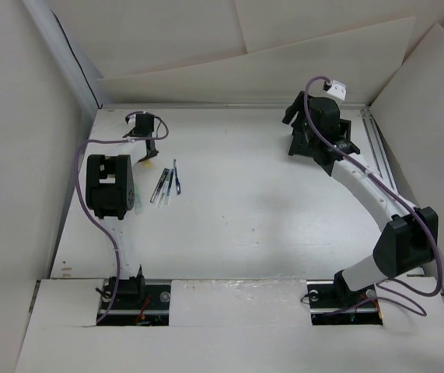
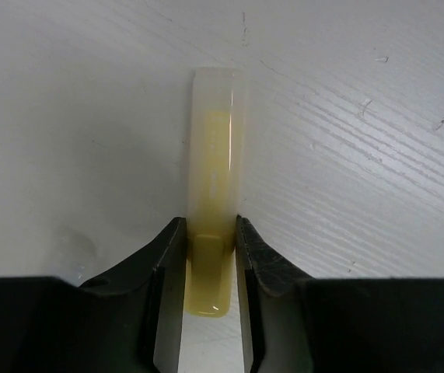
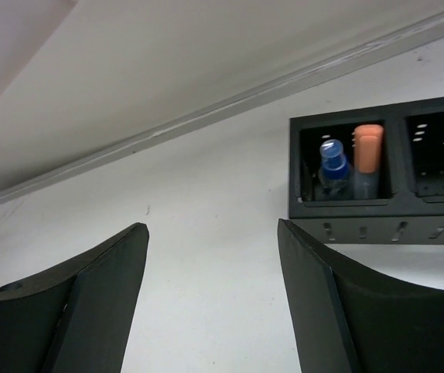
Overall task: Sort the stationery into containers
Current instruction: Pick up the stationery from the center of the board, then place the stationery in the storage box.
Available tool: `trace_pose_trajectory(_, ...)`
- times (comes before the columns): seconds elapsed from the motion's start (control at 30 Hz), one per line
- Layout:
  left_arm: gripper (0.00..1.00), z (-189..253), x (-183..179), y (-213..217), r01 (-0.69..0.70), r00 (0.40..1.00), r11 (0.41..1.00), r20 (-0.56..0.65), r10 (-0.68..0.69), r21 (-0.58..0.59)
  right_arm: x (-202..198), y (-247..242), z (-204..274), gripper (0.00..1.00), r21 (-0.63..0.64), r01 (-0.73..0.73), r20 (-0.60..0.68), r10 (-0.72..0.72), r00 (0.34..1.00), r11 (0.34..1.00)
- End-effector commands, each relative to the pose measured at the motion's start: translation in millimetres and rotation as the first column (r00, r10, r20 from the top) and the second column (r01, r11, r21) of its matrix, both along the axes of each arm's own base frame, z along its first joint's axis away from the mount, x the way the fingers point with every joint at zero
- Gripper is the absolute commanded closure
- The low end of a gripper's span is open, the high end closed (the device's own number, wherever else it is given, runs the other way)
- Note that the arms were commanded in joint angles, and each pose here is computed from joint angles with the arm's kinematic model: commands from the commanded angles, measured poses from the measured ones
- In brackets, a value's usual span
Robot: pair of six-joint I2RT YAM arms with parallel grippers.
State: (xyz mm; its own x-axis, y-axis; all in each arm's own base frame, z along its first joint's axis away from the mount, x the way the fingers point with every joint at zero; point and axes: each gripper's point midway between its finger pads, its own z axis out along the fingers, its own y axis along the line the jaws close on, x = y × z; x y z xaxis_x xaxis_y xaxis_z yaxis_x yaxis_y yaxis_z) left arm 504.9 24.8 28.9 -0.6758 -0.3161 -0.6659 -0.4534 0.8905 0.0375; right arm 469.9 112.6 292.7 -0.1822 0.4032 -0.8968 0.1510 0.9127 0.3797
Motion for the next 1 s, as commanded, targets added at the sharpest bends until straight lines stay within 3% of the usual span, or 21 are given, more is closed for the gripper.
trace_pose_trajectory(0.0, 0.92, 47, 8, -15, 0.012, 0.994, 1.0, 0.111, -0.009, -0.02, -10, 29, 14, 0.27, 0.02, -0.112, 0.037, 0.111, 0.993, 0.994)
trace_pose_trajectory(0.17, 0.94, 126, 18, -51, 0.118, 0.951, 0.983, 0.3, -0.071, -0.141, -28, 80, 10, 0.22, 0.043, -0.326, 0.019, 0.325, 0.945, 0.944)
trace_pose_trajectory(0.23, 0.94, 160, 16, -77, 0.228, 0.904, 0.951, 0.409, -0.126, -0.211, -37, 96, 15, 0.22, 0.056, -0.396, 0.028, 0.396, 0.918, 0.916)
trace_pose_trajectory(0.43, 0.94, 165, -26, -178, 0.478, 0.81, 0.837, 0.502, -0.303, -0.266, -57, 119, 21, 0.18, 0.088, -0.539, 0.042, 0.537, 0.842, 0.838)
trace_pose_trajectory(0.6, 0.94, 165, -66, -260, 0.623, 0.729, 0.737, 0.536, -0.425, -0.262, -64, 129, 11, 0.18, 0.102, -0.562, 0.023, 0.563, 0.826, 0.821)
trace_pose_trajectory(0.97, 0.94, 180, -92, -302, 0.743, 0.629, 0.6, 0.617, -0.474, -0.297, -73, 128, 0, 0.14, 0.128, -0.547, 0.002, 0.551, 0.834, 0.827)
